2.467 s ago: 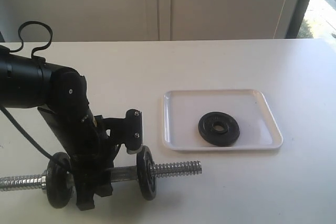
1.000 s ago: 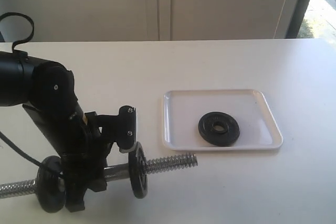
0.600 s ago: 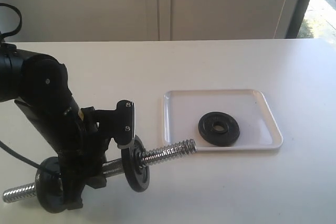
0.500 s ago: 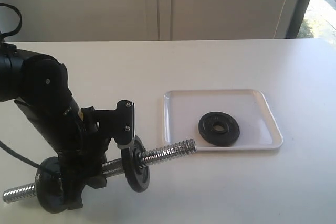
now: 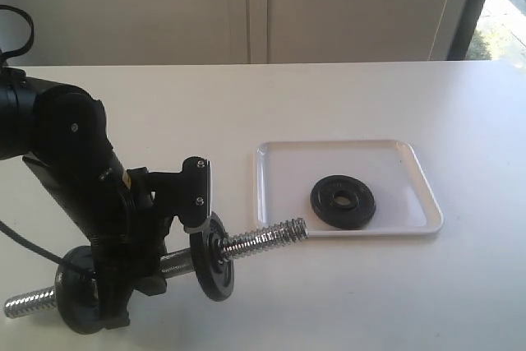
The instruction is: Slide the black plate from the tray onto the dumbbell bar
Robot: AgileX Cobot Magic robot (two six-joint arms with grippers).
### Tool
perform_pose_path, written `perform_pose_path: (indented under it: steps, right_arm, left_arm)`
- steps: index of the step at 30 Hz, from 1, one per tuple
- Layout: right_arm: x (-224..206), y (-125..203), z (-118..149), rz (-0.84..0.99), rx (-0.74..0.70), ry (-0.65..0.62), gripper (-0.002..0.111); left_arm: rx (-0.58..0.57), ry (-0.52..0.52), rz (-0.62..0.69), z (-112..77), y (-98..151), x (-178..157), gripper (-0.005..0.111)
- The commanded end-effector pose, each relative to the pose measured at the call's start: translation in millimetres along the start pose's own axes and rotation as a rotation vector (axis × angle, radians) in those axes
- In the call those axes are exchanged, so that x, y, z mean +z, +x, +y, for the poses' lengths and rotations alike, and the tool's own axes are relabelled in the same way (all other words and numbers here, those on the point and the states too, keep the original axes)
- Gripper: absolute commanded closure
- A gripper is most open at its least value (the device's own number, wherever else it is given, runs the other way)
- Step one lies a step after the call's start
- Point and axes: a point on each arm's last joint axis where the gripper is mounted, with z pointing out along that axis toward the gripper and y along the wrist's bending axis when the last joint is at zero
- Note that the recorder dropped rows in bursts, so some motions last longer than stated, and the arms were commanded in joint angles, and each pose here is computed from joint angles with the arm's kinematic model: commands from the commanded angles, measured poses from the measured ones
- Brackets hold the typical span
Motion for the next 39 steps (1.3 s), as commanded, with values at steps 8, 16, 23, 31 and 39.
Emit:
perform_pose_path:
  steps: [8,16,23,31,39]
  right_arm:
    - [81,4,1,0.505,0.120,0.145,0.108]
    - [174,54,20,1.292,-0.022,0.009,0.108]
    - [203,122,55,1.694,-0.146,-0.268,0.108]
    - [201,207,83,1.956,-0.371,-0.430,0.108]
    - [196,256,82,1.899,-0.440,-0.464,0.096]
  left_arm:
    - [-0.012,-0.041,-0.072,-1.2,-9,-19,0.107]
    - [-0.005,-0.047,-0.067,-0.7,-8,-19,0.107]
    - [-0.005,-0.047,-0.067,-0.7,-8,-19,0.107]
    - [-0.005,-0.041,-0.063,-1.2,-8,-19,0.107]
    - [-0.005,-0.047,-0.067,-0.7,-8,-19,0.107]
